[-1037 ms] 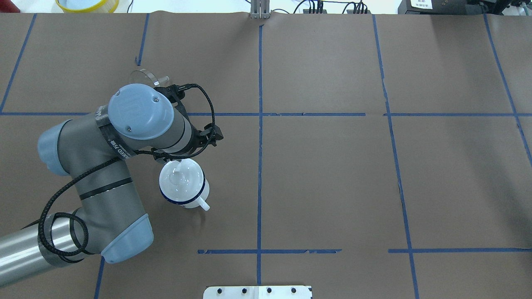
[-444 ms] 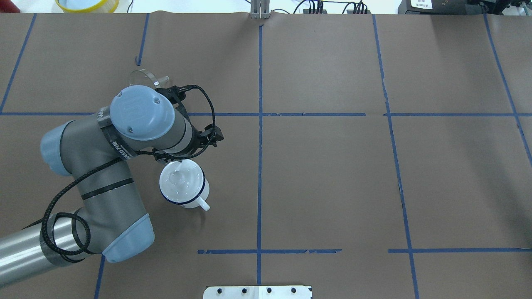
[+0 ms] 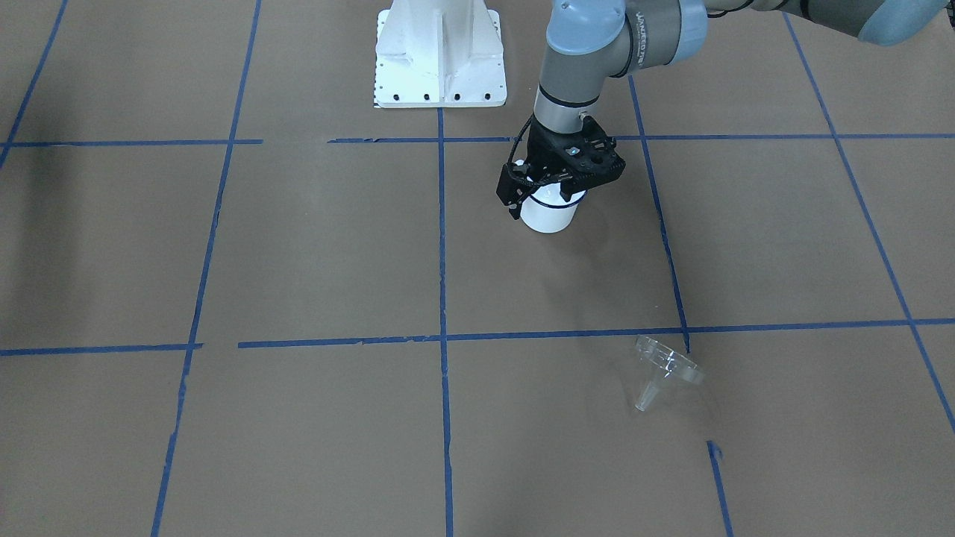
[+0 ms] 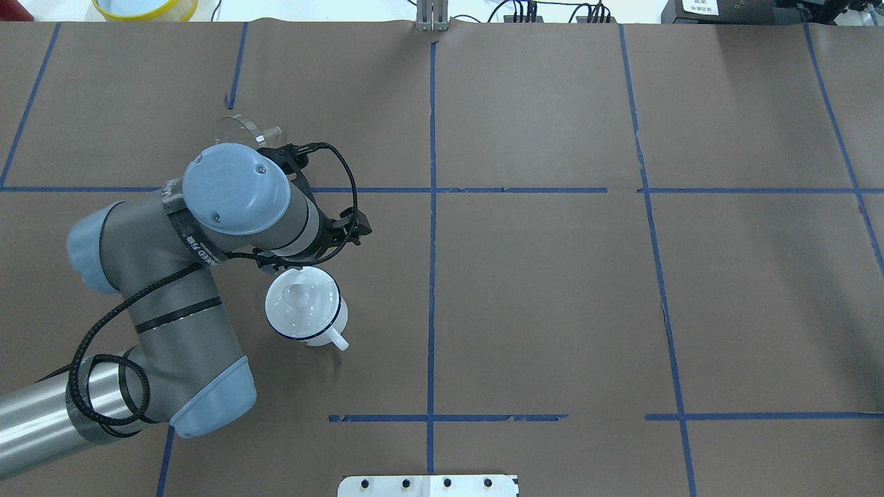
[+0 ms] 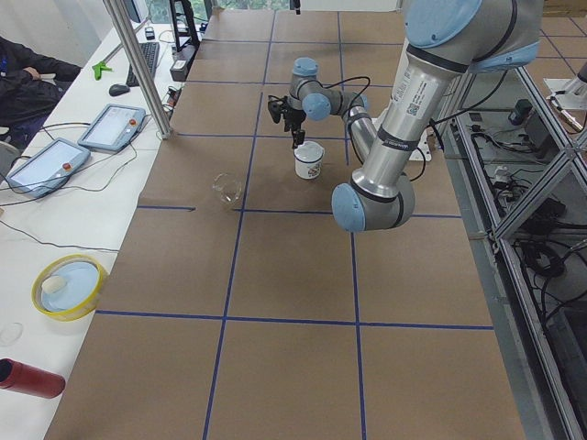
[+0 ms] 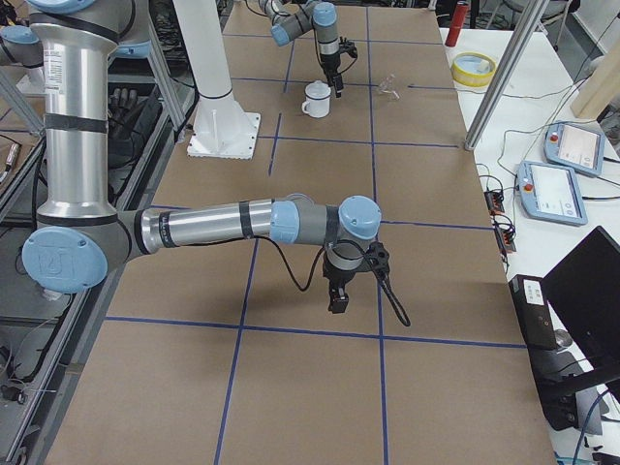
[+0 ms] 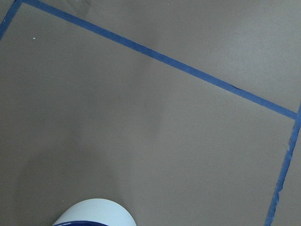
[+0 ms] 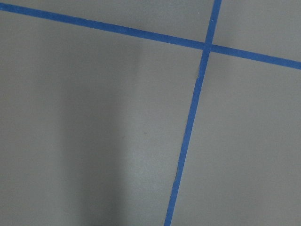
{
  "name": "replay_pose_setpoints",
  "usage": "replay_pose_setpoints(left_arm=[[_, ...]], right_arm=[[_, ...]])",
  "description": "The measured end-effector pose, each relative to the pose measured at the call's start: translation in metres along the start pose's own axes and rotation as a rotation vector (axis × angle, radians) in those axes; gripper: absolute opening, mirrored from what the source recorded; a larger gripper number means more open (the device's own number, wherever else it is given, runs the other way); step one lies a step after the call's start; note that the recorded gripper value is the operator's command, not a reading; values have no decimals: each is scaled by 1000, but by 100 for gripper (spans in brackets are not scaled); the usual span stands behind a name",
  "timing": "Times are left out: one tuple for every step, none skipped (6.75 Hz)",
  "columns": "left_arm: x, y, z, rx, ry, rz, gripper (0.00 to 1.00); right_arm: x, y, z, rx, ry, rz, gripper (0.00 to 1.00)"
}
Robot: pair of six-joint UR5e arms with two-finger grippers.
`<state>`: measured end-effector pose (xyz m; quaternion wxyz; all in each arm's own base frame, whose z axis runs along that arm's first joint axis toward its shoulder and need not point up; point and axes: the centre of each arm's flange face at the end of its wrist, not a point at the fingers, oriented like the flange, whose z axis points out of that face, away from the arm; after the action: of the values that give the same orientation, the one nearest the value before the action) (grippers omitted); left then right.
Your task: Remove funnel from cup
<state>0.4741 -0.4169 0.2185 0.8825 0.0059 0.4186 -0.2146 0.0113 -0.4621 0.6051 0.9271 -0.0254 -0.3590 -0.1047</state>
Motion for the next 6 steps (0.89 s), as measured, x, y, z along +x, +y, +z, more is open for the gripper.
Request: replay_pose_setpoints(left_arm=[[1,-1,-5,2,9,1,100],[3,-8,-16,12,25,0,100],[2,-23,-33,35,47,9,100],[-2,-46,-57,71,71,52,100],[-10,-73,-80,109,86,119,100],[-28,-109,-100,130,86,196,100]], right_arm=[[0,0,0,0,0,0,100],[0,0,0,0,0,0,100],[0,0,0,0,0,0,100],[0,0,0,1,0,-1,100],[0,0,0,1,0,-1,100],[0,0,0,0,0,0,100]])
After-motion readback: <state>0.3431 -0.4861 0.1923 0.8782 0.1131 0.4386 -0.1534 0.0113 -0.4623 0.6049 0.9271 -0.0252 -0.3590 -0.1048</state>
